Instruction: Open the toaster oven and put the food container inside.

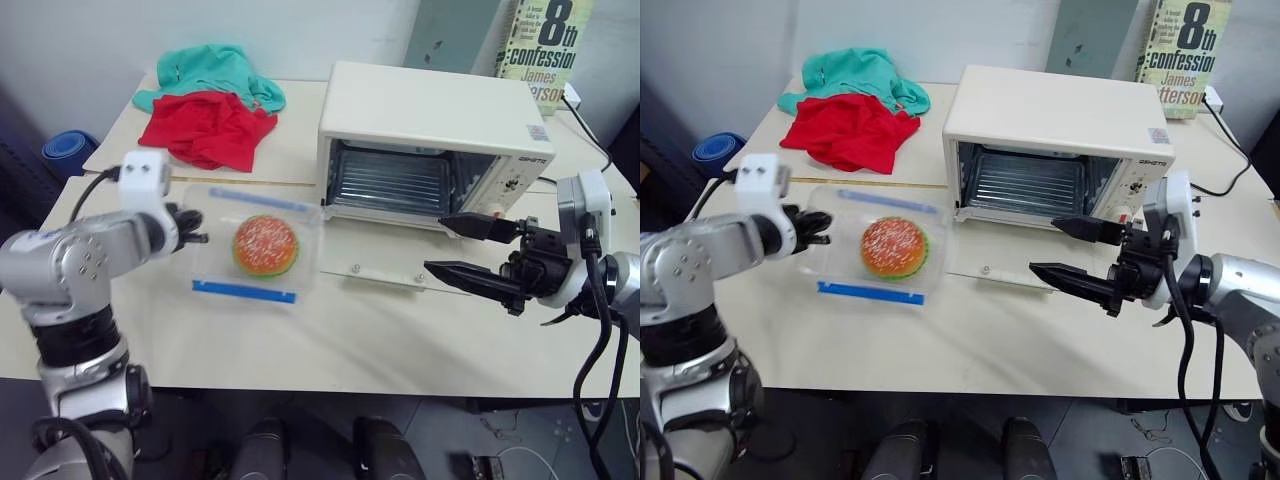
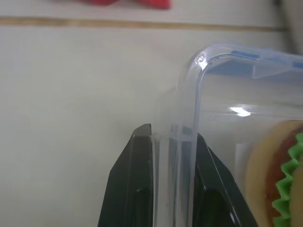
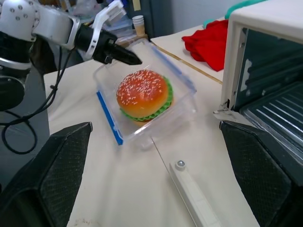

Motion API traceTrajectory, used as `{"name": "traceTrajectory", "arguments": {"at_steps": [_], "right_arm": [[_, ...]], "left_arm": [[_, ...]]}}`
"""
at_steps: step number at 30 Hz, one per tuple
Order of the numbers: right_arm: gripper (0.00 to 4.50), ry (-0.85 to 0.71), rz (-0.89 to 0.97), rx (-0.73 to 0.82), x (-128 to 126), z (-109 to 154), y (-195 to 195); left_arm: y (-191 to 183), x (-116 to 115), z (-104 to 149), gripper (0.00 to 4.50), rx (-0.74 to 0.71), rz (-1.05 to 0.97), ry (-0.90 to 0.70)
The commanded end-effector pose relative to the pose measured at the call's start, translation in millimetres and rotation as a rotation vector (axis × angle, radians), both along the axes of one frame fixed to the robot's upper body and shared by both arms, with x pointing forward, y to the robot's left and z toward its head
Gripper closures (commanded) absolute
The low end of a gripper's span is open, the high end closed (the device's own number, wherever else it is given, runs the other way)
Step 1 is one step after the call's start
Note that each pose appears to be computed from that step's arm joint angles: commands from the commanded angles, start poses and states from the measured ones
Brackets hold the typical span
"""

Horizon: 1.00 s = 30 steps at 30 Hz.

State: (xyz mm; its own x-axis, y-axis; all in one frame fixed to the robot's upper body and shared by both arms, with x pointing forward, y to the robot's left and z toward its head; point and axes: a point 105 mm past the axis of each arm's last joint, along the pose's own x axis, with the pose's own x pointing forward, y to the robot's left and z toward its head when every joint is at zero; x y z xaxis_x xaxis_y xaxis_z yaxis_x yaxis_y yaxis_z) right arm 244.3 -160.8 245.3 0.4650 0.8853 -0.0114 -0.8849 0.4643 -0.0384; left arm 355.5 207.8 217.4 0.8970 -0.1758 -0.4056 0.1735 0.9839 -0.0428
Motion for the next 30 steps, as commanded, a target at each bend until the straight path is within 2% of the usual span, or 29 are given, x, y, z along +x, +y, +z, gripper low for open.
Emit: {"name": "traceTrajectory", "arguments": {"at_steps": [1, 8, 12, 19, 27, 30], "right_arm": [[0.00, -0.068, -0.032, 0.018, -9, 12, -2], [0.00, -0.074, -0.084, 0.028, -15, 11, -5], [0.00, -0.079, -0.097, 0.030, -17, 11, -5], [0.00, -0.076, -0.096, 0.027, -15, 12, -5], [0.00, -0.081, -0.080, 0.027, -10, 16, -5], [0.00, -0.080, -0.074, 0.028, -9, 16, -4]], "left_arm": [[-18, 3, 7, 3.74, -0.001, -0.096, -0.009], [-2, 12, 2, 3.74, 0.007, -0.070, 0.014], [26, 9, -23, 3.74, 0.004, 0.021, 0.095], [43, 2, -45, 3.74, -0.026, 0.109, 0.143], [47, 0, -47, 1.29, -0.033, 0.125, 0.138], [46, 0, -50, 1.66, -0.038, 0.122, 0.152]]}}
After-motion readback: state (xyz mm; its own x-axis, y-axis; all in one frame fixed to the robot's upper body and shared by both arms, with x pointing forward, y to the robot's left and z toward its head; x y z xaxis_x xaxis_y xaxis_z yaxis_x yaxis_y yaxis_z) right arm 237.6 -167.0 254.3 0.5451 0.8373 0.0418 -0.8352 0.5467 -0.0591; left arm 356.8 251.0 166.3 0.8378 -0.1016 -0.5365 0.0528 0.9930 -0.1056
